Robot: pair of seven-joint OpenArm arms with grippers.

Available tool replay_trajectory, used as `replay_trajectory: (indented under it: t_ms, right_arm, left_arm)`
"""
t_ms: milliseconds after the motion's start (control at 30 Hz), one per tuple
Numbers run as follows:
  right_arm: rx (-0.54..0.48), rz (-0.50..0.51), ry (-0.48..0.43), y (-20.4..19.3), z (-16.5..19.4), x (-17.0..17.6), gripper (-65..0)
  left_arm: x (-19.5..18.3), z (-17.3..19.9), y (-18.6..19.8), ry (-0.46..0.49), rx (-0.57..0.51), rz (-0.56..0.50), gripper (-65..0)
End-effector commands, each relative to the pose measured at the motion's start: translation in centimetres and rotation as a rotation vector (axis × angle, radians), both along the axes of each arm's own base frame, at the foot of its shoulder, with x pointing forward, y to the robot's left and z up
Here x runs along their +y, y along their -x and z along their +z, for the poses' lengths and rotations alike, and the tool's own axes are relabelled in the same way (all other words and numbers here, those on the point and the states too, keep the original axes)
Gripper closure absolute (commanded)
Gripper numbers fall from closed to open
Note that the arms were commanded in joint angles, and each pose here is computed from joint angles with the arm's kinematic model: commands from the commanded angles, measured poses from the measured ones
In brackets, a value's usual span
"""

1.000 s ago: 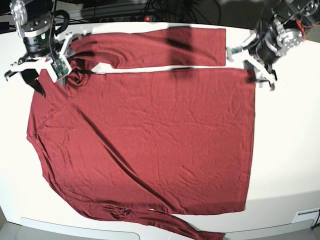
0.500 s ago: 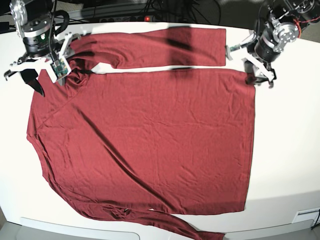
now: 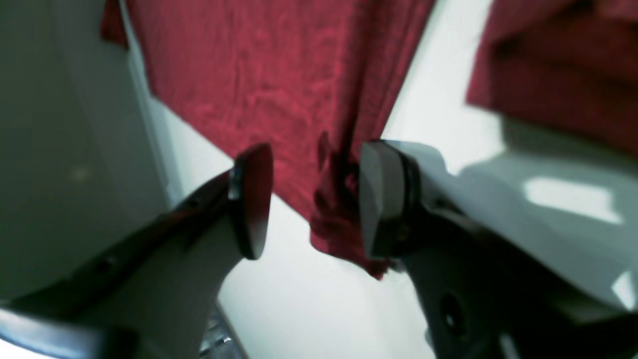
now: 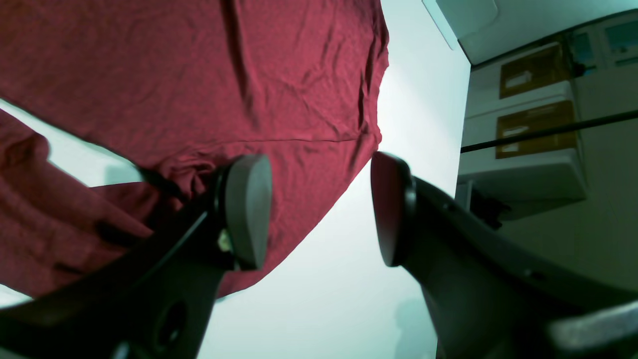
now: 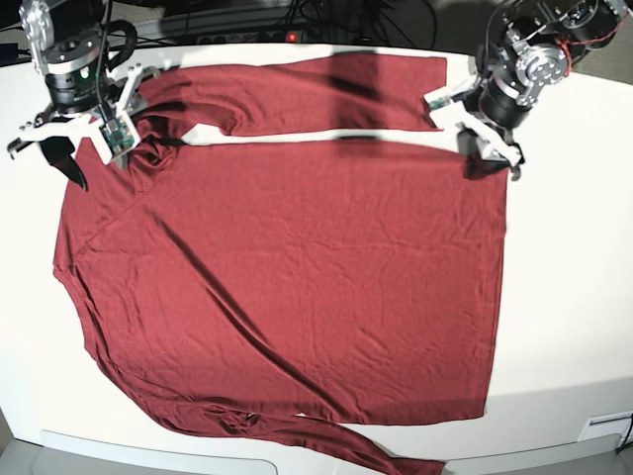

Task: Fold the T-shirt properly
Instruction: 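Pinch the shirt edge beside the folded sleeve with the left gripper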

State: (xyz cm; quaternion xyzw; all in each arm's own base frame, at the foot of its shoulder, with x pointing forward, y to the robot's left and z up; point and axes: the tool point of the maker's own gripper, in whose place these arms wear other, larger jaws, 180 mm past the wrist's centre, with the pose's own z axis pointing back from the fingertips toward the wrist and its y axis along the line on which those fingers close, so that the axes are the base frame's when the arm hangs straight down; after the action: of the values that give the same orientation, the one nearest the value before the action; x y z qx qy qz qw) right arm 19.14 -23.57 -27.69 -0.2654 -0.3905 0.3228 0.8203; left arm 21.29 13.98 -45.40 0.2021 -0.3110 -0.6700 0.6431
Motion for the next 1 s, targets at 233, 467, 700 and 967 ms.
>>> replay_trajectory:
  t_ms: [233,467,700,967]
  right_arm:
    - [-0.043,0.009,0.014,-0.5,1.1,0.0,-32.7]
    - [-0.044,0.009,0.014,-0.5,1.1,0.0,-32.7]
    - [-0.044,0.009,0.014,-0.5,1.1,0.0,-32.7]
    - [-0.043,0.008,0.014,-0.5,1.1,0.0,-32.7]
  left_arm:
    - [5.1,-3.8,4.2,-0.168,0.172,0.09,-29.0]
    - [3.4,-4.3,5.8,-0.097,0.204,0.032,-29.0]
    - [-0.2,-3.1,3.4,0.042,0.103,0.032,-29.0]
    - [-0.3,-3.0,3.3,0.042,0.101,0.036,0.0]
